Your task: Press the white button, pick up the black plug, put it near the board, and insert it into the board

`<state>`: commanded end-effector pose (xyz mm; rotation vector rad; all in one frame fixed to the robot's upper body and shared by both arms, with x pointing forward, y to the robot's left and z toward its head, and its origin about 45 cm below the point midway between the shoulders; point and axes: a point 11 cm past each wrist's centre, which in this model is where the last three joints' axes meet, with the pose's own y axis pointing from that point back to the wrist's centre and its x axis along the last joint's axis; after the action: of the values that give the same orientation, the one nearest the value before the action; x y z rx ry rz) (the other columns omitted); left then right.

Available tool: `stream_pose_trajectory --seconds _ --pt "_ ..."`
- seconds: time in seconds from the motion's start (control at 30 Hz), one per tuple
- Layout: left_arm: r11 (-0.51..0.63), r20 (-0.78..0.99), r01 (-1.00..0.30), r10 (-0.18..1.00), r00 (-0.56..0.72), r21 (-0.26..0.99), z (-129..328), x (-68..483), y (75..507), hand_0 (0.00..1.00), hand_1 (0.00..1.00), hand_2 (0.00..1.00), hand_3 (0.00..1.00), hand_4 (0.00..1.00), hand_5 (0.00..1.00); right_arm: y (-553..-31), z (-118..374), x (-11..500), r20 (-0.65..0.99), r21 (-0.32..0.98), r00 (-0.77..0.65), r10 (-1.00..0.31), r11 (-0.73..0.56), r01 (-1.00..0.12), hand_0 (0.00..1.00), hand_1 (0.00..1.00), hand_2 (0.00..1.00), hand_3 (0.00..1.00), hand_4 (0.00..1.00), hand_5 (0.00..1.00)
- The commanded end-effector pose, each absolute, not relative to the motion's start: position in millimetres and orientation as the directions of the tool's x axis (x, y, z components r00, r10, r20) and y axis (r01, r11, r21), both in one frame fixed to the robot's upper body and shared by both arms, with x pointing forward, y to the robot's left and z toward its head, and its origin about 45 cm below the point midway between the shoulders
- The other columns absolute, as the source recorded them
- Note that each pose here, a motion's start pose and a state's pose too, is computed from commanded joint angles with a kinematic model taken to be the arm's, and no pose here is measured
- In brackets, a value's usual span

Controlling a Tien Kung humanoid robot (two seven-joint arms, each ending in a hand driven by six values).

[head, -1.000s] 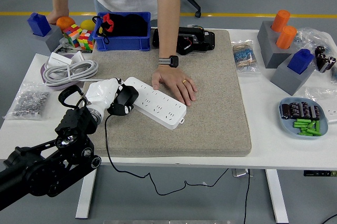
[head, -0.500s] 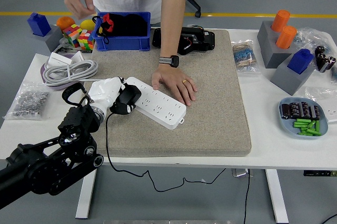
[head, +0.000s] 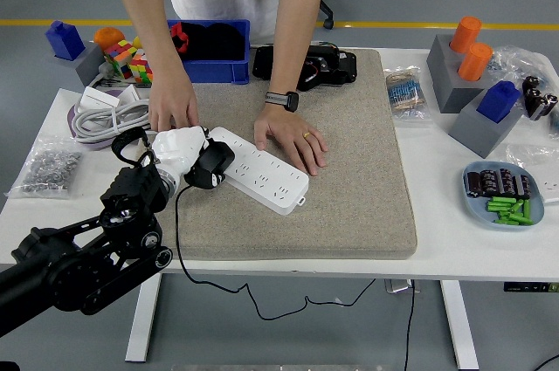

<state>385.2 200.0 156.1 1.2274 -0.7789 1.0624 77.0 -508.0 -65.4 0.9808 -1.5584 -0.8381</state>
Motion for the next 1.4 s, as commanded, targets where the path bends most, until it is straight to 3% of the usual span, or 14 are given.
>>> stream_pose_trajectory --seconds 1.4 --pt "-0.001 0.895 -0.908 0.164 0.414 0.420 153.8 392.1 203.4 0.214 0.220 0.229 0.569 0.670 0.002 -508.3 -65.1 77.7 0.404 0.894 -0.107 -0.909 0.417 -0.166 0.631 0.630 0.612 0.596 0.667 0.441"
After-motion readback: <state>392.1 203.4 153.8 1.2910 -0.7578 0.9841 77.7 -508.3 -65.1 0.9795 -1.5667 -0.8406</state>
